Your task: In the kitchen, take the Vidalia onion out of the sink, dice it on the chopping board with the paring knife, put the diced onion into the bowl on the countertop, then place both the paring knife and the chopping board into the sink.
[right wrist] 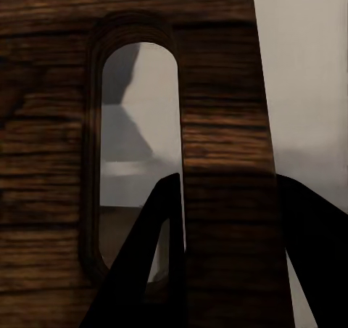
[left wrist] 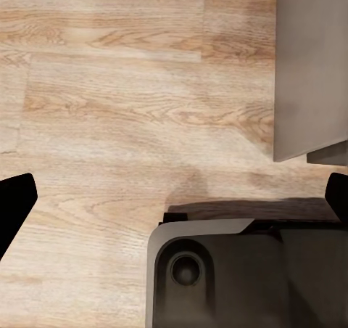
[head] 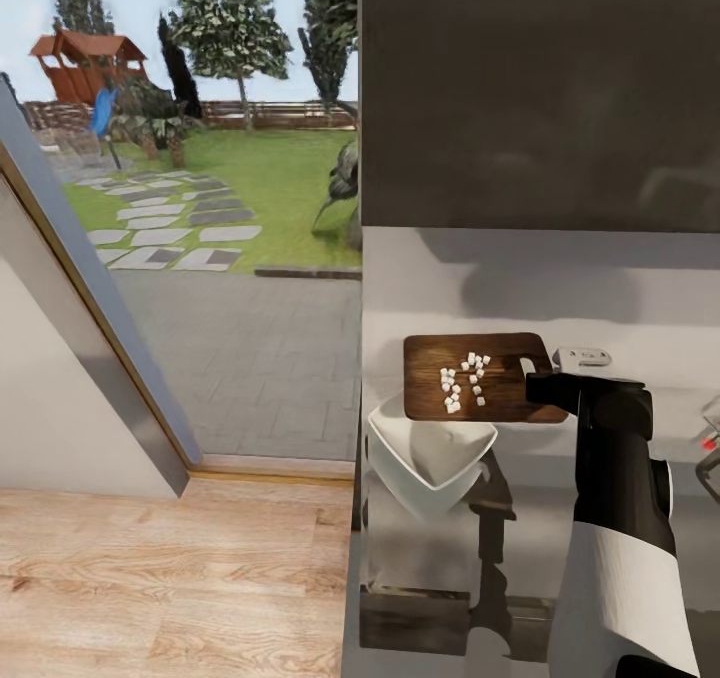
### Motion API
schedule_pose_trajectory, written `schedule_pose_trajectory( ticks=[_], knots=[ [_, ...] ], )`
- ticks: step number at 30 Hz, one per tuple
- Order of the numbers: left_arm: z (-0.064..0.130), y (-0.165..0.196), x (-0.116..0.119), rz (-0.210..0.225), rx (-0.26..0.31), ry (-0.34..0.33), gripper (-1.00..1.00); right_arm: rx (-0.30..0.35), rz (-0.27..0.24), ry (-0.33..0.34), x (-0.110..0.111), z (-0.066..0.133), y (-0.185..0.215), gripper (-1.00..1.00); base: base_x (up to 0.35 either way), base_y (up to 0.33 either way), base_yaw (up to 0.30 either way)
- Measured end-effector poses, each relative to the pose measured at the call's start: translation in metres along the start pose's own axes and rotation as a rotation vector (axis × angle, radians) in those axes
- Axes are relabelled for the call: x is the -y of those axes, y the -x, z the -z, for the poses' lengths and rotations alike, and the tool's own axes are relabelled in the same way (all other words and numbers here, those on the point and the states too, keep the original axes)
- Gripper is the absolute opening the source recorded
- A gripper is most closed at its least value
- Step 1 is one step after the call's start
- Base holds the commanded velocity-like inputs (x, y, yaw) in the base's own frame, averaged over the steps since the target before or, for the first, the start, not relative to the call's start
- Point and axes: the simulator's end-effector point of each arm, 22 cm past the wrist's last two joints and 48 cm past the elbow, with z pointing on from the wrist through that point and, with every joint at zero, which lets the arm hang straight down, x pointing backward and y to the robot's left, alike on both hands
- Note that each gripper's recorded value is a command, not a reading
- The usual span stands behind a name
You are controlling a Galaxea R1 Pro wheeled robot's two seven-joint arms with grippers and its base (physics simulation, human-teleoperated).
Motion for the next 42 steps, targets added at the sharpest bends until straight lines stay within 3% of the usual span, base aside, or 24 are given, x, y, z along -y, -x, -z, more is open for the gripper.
schedule_pose_trajectory(
  ticks=[15,23,42],
  knots=[
    [0.000,0.000,0.000,0.000,0.000,0.000,1.00,0.005,0.003,-0.001,0.000,0.000,0.001,-1.00,-0.062,0.000,0.000],
    [0.000,0.001,0.000,0.000,0.001,0.000,1.00,0.016,0.037,-0.058,0.003,0.001,0.007,-1.00,-0.003,0.000,0.000],
    [0.000,0.001,0.000,0.000,0.003,0.000,1.00,0.027,0.073,-0.102,0.000,0.002,0.014,-1.00,0.026,0.000,0.000]
  ],
)
